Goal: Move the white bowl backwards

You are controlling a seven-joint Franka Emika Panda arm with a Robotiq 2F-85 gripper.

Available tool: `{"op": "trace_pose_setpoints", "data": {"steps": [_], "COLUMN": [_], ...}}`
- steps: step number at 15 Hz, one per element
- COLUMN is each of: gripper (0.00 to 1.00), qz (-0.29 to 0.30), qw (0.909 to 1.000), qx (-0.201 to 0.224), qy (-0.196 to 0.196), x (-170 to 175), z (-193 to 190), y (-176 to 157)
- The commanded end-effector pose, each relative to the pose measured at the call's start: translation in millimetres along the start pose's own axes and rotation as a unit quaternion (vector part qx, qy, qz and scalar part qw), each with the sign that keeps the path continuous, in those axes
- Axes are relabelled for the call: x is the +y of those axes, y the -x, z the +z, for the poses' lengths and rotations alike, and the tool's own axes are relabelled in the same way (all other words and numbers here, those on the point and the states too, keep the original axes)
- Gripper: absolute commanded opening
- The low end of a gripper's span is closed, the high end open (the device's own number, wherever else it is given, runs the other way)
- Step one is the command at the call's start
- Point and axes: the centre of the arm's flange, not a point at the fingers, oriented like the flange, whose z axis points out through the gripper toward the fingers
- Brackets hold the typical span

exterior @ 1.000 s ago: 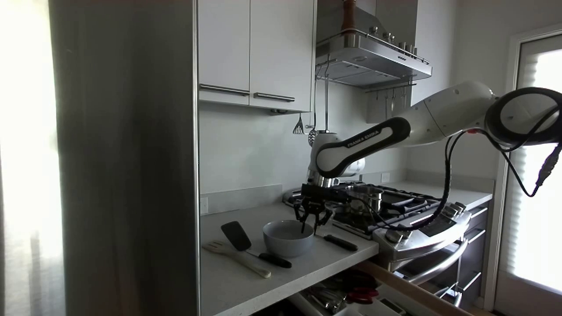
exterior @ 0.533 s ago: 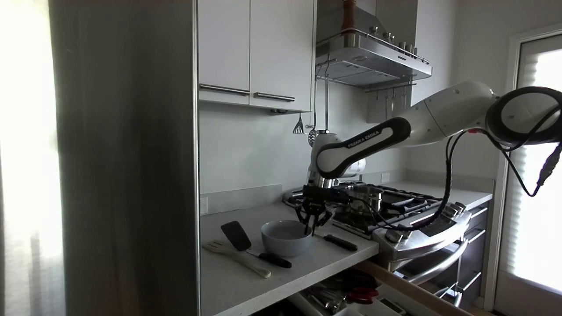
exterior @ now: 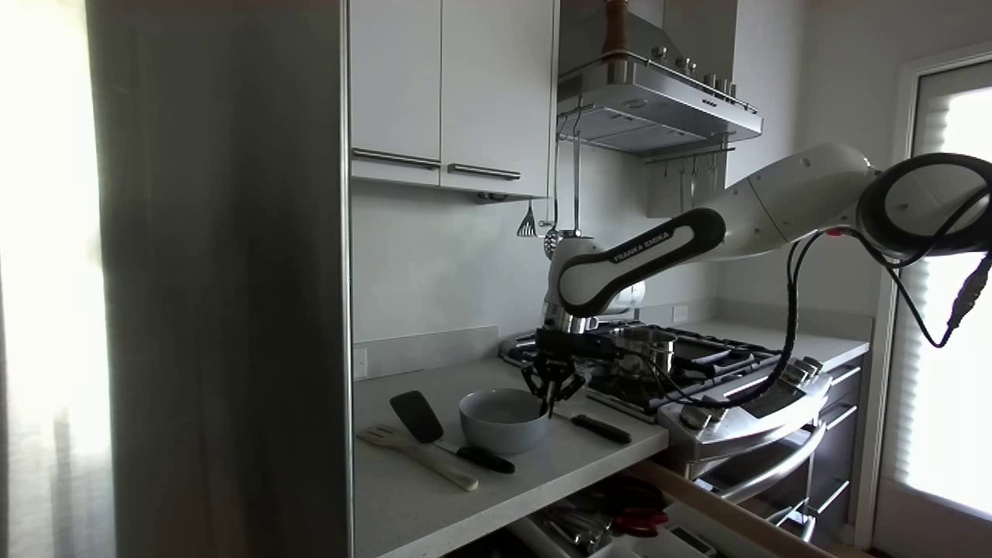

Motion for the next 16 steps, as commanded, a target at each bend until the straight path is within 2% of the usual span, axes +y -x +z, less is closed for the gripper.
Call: {"op": "trace_pose_setpoints", "data": {"steps": [1,7,11,16], "gripper": [0.11,0.02,0.02,0.02], "qz": [-0.011,-0.014,-0.009,0.011], "qw": [0.9999,0.9999,0.9999,0.9998], "qx": [0.007,0.007,0.009,0.019], "qy": [0.002,0.001,0.002,0.000], "x": [9,8,10,18], "z": [1,2,-3,-30], "y": [10,12,11,1]}}
